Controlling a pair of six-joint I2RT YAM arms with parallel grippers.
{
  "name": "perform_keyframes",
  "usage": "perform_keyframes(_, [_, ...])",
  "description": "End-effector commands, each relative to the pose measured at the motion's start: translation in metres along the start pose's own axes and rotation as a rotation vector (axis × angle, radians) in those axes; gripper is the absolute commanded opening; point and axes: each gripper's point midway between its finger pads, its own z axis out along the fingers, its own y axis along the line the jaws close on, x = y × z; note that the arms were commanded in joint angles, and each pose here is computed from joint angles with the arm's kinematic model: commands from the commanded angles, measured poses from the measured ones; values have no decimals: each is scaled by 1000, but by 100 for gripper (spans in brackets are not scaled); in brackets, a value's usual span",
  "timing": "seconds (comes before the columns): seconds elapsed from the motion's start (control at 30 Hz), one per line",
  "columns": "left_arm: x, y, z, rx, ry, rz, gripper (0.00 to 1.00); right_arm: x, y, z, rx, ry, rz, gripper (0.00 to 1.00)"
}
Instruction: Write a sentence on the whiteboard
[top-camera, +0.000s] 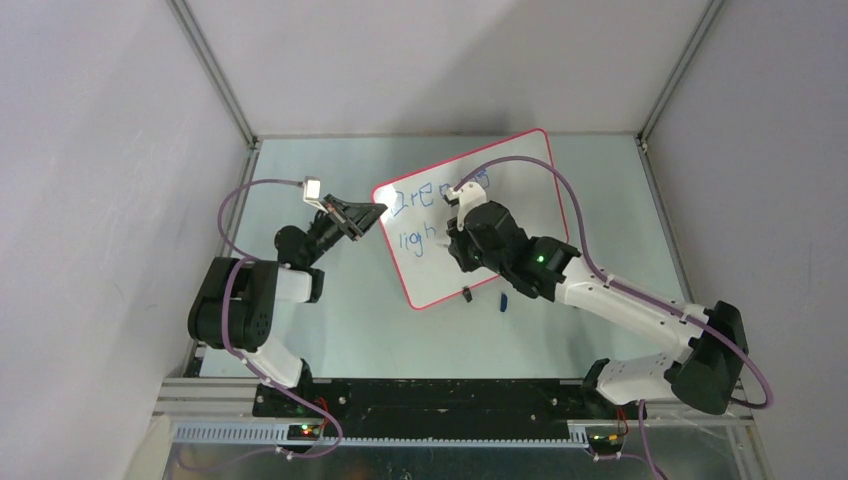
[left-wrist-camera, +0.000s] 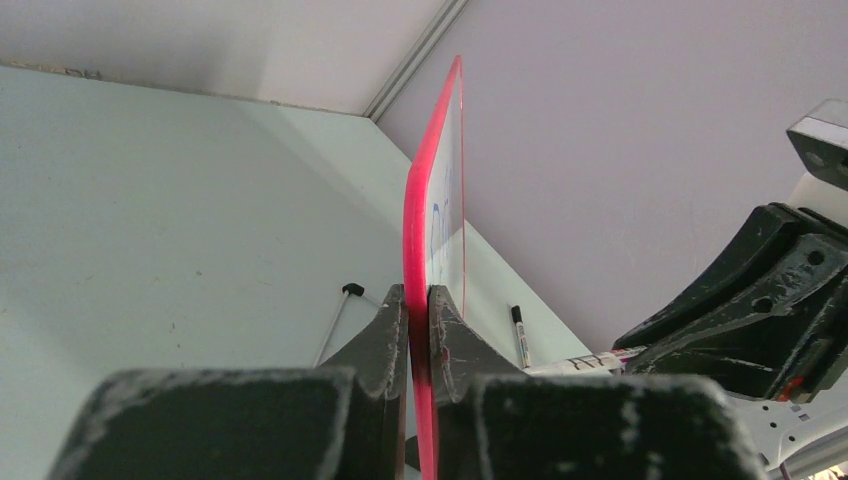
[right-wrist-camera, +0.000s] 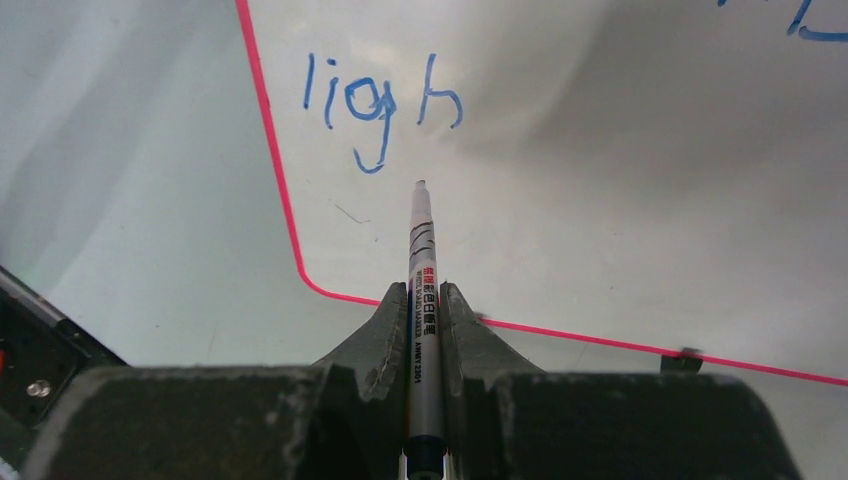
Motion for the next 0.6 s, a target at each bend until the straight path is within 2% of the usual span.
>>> perform_keyframes(0.0, [-7, -9, 0, 36, -31, 114, 0, -29, -2, -1, 26, -78, -33, 0])
perform_keyframes(0.57, [-8, -10, 0, 36, -32, 116, 0, -42, -6, 9, 63, -136, -39, 0])
